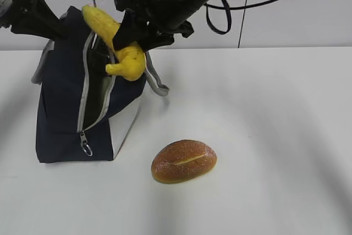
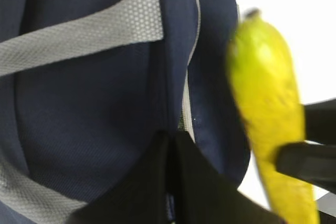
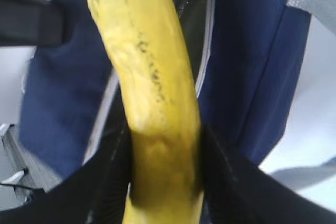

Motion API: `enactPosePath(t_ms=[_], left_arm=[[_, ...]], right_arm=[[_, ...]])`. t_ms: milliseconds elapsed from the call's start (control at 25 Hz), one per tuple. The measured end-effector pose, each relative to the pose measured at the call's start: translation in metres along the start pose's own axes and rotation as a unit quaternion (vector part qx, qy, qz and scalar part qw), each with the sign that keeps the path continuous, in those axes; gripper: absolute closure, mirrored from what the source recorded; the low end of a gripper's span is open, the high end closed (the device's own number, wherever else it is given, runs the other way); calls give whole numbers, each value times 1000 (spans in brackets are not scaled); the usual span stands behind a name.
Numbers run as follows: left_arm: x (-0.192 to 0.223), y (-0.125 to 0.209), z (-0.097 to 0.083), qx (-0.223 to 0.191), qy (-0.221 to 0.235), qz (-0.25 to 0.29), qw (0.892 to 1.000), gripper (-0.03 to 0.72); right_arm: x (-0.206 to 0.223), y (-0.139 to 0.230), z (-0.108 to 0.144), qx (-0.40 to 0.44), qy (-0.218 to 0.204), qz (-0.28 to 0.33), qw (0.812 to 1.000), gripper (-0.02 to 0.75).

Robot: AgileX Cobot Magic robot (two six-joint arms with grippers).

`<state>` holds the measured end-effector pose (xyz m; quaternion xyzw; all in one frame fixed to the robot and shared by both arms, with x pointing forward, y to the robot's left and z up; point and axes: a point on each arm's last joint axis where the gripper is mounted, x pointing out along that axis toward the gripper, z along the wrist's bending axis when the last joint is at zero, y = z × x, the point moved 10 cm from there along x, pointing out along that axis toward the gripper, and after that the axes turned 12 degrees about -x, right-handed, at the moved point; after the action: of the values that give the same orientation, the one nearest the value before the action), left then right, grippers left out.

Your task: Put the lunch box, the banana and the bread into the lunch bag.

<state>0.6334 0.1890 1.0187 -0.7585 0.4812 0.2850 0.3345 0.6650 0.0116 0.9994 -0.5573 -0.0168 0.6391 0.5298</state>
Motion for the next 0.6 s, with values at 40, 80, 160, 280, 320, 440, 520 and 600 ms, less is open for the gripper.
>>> enactPosePath(t_ms=[40,80,160,280,320,440,520,600], left_arm=[[0,0,0,0,1,1,1000,687],[0,0,0,0,0,1,1000,687],[0,0,0,-1,1,1,1000,687],[0,0,-2,-2,5,1,1000,687],[0,0,-2,-3,5,1,1000,687],[0,1,-3,-2,7,2,1000,687],[0,1,-3,-2,7,4,1000,687],[0,2,-2,-2,6,5,1000,687]], right_arm=[[7,1,-3,8,0,-1,1000,442],[15,3,-7,16,1,0,1000,442],[27,8,-16,36,7,7,999,442],[40,23,-34,62,37,34,997,442],[42,27,-39,69,46,41,996,442],[46,27,-44,74,59,38,995,442],[48,20,-40,66,63,27,995,442],[53,10,-32,52,66,7,996,442]])
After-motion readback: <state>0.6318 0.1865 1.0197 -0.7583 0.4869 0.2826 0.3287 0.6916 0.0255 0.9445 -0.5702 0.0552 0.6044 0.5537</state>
